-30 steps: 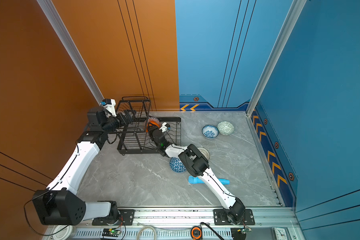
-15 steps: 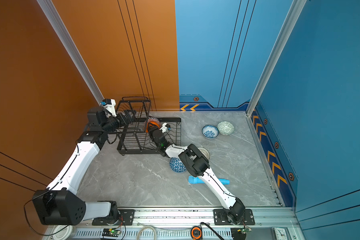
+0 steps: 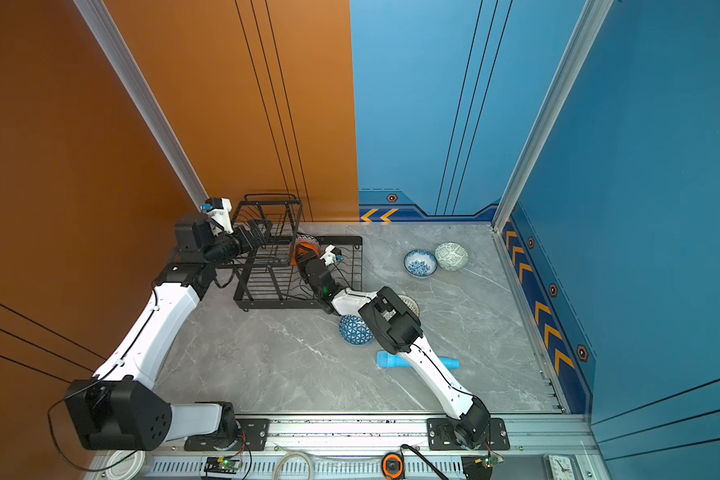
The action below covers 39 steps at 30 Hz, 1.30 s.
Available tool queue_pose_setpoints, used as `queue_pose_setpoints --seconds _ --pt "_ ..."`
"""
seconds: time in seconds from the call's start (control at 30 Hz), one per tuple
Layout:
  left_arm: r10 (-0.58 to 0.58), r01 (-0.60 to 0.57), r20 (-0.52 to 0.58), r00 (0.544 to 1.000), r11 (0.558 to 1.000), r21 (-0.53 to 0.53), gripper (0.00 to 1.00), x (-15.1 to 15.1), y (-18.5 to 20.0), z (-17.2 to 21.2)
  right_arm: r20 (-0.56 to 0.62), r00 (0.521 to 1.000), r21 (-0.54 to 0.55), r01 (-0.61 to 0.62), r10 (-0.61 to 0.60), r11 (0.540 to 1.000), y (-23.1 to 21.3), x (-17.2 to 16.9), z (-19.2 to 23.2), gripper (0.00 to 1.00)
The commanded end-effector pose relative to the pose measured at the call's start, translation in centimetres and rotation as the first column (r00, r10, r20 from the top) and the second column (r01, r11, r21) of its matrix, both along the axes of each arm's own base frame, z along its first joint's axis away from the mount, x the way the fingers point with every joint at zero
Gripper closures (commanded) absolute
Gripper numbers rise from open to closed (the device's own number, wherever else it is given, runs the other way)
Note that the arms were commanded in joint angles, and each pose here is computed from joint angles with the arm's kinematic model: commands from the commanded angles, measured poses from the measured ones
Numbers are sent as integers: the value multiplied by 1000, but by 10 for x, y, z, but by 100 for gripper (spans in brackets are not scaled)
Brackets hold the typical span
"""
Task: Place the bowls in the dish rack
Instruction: 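Press the orange bowl into the rack slots beside the patterned bowl with the right gripper, then open and lift the right gripper off the orange bowl while the left releases the rack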
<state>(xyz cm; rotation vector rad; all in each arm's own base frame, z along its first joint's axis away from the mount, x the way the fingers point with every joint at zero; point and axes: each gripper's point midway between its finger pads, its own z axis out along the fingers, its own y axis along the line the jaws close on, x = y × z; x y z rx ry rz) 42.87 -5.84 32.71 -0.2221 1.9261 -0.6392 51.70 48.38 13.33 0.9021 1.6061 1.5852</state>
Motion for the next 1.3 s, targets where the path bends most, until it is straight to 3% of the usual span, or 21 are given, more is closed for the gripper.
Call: queue_pose_setpoints --seconds 0.0,0.47,0.97,1.27 --pt "-6 6 4 1000 1000 -14 2 -4 1 1 36 999 1 -13 13 1000 1 -9 28 49" --pt "4 -4 8 1000 1000 -5 2 -5 3 2 42 999 -6 6 -6 1000 -19 -18 31 43" --pt "15 -15 22 1000 1000 8 2 -8 6 5 81 996 -84 29 -22 996 -51 -33 49 19" --pt "28 -28 35 999 999 17 2 -11 8 9 98 995 -140 33 -19 990 -70 -38 64 0"
